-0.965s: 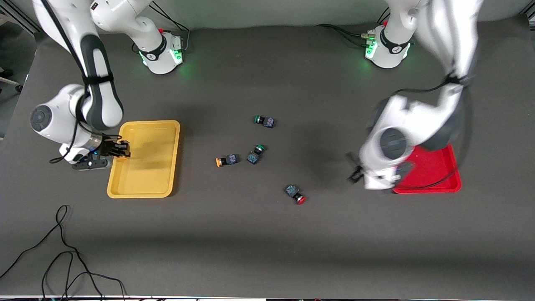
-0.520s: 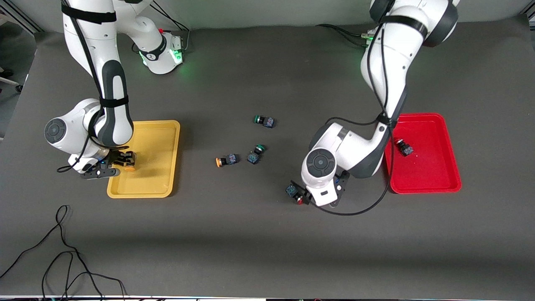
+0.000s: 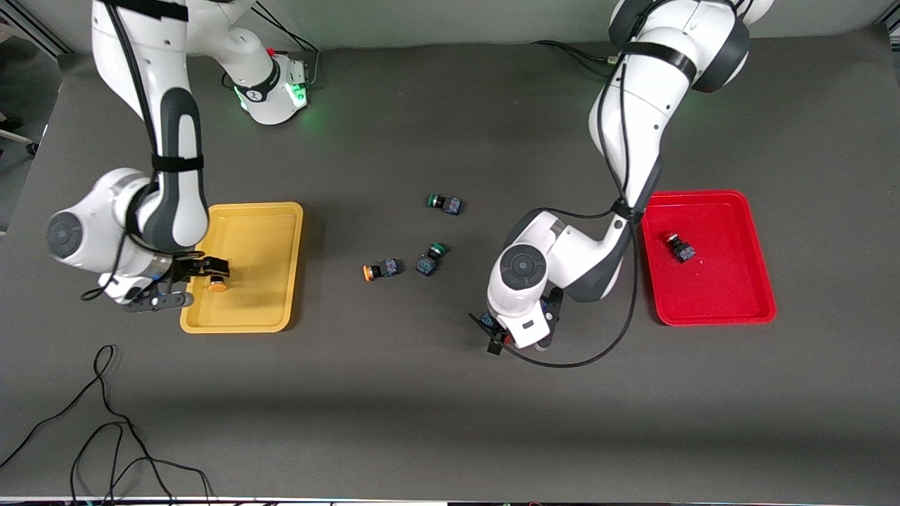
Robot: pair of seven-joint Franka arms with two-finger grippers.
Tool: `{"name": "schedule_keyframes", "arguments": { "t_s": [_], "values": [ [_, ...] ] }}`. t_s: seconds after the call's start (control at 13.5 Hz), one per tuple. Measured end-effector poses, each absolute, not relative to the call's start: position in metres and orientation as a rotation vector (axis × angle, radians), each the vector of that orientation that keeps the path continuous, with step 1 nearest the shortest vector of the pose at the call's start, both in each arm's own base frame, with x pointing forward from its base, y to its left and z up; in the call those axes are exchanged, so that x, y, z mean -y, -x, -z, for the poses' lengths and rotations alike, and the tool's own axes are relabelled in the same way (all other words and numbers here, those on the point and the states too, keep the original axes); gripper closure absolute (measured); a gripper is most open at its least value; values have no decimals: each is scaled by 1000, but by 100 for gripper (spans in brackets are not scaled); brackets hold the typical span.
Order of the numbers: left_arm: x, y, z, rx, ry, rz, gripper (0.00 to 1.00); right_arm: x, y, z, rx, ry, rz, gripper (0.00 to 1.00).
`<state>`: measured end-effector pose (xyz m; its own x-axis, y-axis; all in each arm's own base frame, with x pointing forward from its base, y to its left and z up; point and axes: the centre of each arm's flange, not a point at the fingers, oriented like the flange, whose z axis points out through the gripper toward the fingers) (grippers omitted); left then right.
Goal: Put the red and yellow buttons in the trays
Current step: 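Reach the left gripper to another red button while the right gripper returns, then carry the red button to the red tray while the right gripper grasps yellow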
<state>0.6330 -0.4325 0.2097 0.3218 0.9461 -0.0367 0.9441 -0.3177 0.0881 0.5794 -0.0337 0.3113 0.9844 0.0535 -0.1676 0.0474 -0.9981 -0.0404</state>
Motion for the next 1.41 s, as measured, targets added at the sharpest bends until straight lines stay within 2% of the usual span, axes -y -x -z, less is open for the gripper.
{"name": "schedule_keyframes", "arguments": {
  "t_s": [0.15, 0.22, 0.3, 0.37, 0.52, 0.59, 0.67, 0.97, 1.26, 1.41],
  "values": [
    [437, -628, -194, -1775, -2493, -28, 0, 7, -600, -367, 1, 3080, -290, 0],
    [437, -627, -187, -1772, -2503, -33, 9, -5, -607, -386, -52, 3082, -290, 0],
    [437, -626, -183, -1767, -2512, -40, 9, -21, -610, -398, -115, 3085, -295, 0],
    [436, -626, -182, -1765, -2517, -46, 17, -43, -610, -401, -193, 3091, -299, 0],
    [435, -627, -183, -1761, -2521, -57, 44, -97, -604, -398, -386, 3100, -312, 0],
    [435, -627, -183, -1761, -2522, -61, 55, -132, -598, -395, -506, 3093, -315, 0],
    [434, -628, -184, -1763, -2522, -65, 58, -167, -591, -391, -636, 3072, -313, 0],
    [381, -649, -198, -1763, -2748, -55, 58, -278, -554, -353, -1140, 2896, -249, 0],
    [251, -684, -269, -1609, -3011, 148, 58, -338, -510, -318, -1495, 2740, -149, 0],
    [181, -695, -292, -1505, -3051, 203, 58, -345, -504, -303, -1572, 2715, -105, 0]
  ]
}}
